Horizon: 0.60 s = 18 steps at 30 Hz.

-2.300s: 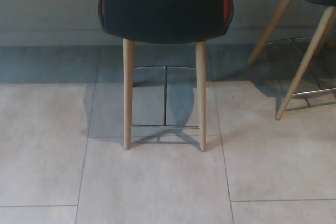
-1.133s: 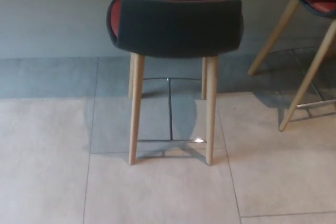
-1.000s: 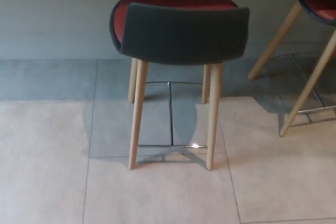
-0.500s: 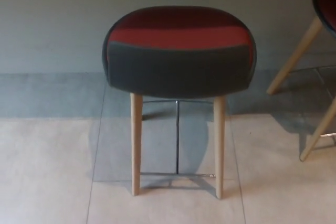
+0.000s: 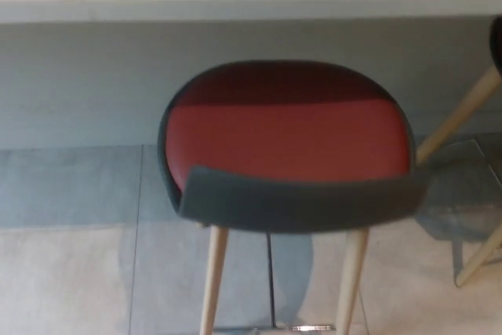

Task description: The robot walks towards a chair and uses both its hands to grab it and push it away from itself

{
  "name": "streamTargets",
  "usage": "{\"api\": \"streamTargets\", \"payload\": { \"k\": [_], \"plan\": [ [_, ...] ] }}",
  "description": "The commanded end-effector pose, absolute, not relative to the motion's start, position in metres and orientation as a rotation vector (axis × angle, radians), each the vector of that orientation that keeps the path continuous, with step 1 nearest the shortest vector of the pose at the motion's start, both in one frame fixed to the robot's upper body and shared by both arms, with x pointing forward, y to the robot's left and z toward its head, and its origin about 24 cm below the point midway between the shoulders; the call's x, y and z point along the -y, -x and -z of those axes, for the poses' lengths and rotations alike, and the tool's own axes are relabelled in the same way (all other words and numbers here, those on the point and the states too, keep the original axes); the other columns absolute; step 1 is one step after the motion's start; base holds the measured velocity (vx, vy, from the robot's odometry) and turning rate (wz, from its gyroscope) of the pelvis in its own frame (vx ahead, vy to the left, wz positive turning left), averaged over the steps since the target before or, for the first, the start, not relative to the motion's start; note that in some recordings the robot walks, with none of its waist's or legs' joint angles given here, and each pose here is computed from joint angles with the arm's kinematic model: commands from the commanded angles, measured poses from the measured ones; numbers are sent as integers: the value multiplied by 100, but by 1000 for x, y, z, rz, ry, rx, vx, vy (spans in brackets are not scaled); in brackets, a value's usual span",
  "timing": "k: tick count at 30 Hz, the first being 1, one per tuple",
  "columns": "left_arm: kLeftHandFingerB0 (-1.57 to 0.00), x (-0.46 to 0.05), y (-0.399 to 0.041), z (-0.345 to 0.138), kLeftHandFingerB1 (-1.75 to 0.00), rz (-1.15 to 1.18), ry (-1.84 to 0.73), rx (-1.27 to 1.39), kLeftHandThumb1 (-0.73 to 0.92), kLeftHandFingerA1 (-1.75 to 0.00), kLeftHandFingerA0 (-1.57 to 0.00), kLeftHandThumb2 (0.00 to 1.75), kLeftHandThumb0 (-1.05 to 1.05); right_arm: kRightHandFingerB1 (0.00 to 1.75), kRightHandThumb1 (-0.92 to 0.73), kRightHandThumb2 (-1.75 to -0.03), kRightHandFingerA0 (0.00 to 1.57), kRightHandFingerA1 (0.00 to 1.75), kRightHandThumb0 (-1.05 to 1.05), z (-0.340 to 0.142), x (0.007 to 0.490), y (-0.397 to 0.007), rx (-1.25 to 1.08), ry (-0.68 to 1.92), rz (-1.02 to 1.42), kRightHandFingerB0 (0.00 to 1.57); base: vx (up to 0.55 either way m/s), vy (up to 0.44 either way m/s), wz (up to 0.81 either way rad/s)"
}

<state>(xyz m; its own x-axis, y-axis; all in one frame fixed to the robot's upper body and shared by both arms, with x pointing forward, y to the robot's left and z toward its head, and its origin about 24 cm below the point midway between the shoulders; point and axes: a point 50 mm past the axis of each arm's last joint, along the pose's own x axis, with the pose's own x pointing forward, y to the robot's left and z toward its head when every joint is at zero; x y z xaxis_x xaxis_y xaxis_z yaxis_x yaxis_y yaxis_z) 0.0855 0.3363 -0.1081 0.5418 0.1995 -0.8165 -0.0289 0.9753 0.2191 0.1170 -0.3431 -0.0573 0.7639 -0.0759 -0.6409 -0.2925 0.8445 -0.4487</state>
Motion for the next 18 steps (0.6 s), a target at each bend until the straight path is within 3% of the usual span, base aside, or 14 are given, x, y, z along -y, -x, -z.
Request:
{"api": "streamTargets", "payload": {
  "k": [1, 3, 4, 8, 9, 10, 15, 16, 18],
  "plan": [
    [0, -339, -80, 108, -39, -159, -177, -990, 24, -67, -13, 76, -47, 20, -45, -82, 0, 16, -79, 54, 350, -116, -708, 540, -93, 4, 234, 112, 8],
    [0, -340, -82, 106, -42, -155, -185, -985, 28, -71, -12, 70, -45, 14, -46, -80, 0, 12, -81, 54, 351, -116, -707, 536, -90, 0, 247, 50, 7],
    [0, -341, -83, 105, -39, -152, -190, -982, 26, -68, -14, 74, -48, 22, -43, -82, 0, 21, -74, 54, 351, -117, -708, 535, -87, 0, 276, 15, 12],
    [-1, -341, -84, 104, -40, -143, -197, -977, 25, -68, -15, 75, -51, 18, -45, -82, 0, 19, -78, 54, 351, -117, -700, 541, -86, 0, 271, -50, 12],
    [0, -341, -84, 105, -44, -145, -201, -979, 28, -72, -18, 68, -54, 16, -47, -83, 0, 15, -82, 53, 352, -118, -696, 543, -86, 9, 313, -150, -93],
    [0, -341, -84, 105, -42, -154, -192, -978, 24, -69, -16, 74, -50, 14, -46, -82, 0, 17, -82, 51, 352, -119, -681, 548, -86, 0, 289, -130, 36],
    [0, -342, -86, 105, -44, -159, -177, -974, 24, -69, -16, 75, -51, 14, -44, -76, 0, 19, -76, 49, 353, -121, -674, 566, -96, 0, 254, -93, -4],
    [0, -341, -89, 103, -44, -138, -194, -959, 22, -69, -12, 75, -57, 9, -51, -82, 0, 8, -91, 48, 354, -121, -677, 576, -103, 2, 198, -9, -11],
    [0, -339, -95, 100, -46, -106, -216, -923, 20, -68, -11, 79, -61, 8, -52, -84, 0, 6, -95, 44, 352, -123, -653, 580, -115, 0, 157, 54, -12]
  ]
}}
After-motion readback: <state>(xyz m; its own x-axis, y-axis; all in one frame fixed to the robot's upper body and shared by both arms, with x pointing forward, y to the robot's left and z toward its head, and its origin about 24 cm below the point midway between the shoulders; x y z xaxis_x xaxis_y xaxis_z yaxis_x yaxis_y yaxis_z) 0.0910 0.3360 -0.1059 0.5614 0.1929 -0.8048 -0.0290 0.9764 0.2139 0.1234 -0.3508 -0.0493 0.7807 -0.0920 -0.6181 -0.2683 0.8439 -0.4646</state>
